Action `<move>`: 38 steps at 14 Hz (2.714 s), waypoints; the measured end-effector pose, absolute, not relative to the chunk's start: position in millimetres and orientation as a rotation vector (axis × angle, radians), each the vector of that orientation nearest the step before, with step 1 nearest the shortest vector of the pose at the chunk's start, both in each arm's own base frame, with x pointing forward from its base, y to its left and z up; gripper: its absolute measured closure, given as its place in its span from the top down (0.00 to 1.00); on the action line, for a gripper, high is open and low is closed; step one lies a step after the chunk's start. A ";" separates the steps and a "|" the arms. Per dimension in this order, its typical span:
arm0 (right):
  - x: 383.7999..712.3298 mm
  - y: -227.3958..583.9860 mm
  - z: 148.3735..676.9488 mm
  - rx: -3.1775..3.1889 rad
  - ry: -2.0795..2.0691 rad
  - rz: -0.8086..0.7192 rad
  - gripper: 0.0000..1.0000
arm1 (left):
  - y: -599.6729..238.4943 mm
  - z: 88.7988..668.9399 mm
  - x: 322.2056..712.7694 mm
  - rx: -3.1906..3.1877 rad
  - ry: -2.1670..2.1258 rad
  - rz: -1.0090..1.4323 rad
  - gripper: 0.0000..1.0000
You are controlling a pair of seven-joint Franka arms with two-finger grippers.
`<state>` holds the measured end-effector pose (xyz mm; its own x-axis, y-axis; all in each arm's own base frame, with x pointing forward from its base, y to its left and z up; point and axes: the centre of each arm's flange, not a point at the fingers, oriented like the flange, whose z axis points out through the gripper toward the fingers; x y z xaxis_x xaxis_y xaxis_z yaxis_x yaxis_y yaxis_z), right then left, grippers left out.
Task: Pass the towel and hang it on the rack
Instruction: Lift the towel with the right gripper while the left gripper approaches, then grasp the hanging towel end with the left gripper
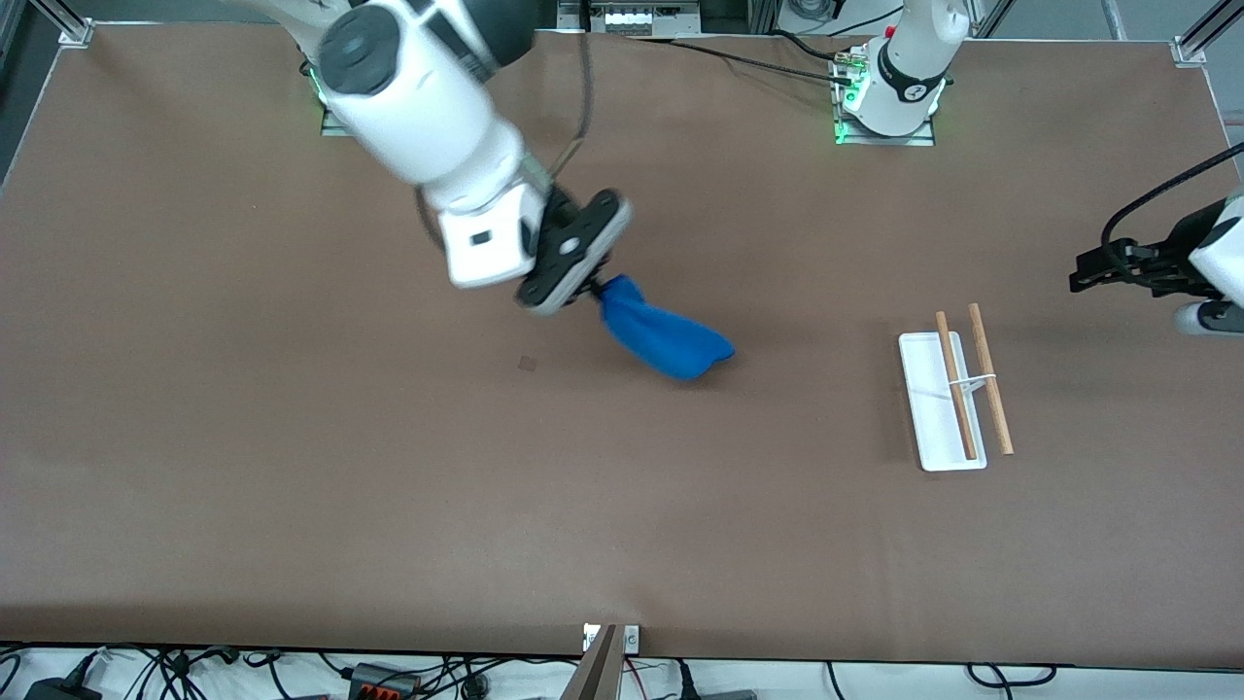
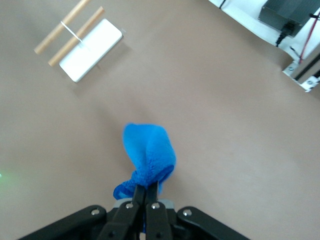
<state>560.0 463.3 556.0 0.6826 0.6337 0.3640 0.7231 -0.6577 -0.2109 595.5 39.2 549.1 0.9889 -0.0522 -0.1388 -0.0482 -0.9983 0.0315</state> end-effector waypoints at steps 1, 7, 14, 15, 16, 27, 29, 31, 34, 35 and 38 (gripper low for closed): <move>550.3 478.2 558.9 -2.552 -1.033 -0.390 0.02 | 35.0 538.3 598.1 3.093 -0.091 -0.257 1.00; 526.9 523.2 549.3 -2.531 -0.913 -0.428 0.02 | -9.0 463.9 621.1 2.756 -0.482 -0.330 1.00; 529.0 526.7 541.4 -2.535 -0.891 -0.426 0.02 | -102.9 359.3 637.3 2.180 -0.995 -0.205 1.00; 529.7 527.0 541.0 -2.533 -0.889 -0.431 0.02 | -113.1 342.7 637.1 2.128 -1.041 -0.202 1.00; 530.1 527.1 540.3 -2.533 -0.888 -0.432 0.02 | -124.6 329.3 636.9 2.074 -1.087 -0.182 1.00; 527.7 530.3 540.1 -2.558 -0.940 -0.476 0.02 | -253.2 231.3 621.6 1.587 -1.366 0.465 1.00; 527.8 530.3 540.3 -2.558 -0.939 -0.477 0.02 | -269.6 233.0 617.7 1.565 -1.385 0.490 1.00; 527.8 530.3 540.3 -2.558 -0.940 -0.478 0.02 | -282.2 236.6 616.7 1.554 -1.412 0.511 0.93; 527.8 530.4 540.2 -2.558 -0.941 -0.478 0.02 | -294.6 242.6 616.7 1.533 -1.391 0.558 0.61; 527.9 530.4 540.0 -2.558 -0.941 -0.478 0.02 | -293.9 242.9 617.6 1.536 -1.385 0.564 0.49; 528.2 530.3 539.9 -2.559 -0.940 -0.479 0.02 | -284.2 243.5 622.6 1.555 -1.382 0.575 0.19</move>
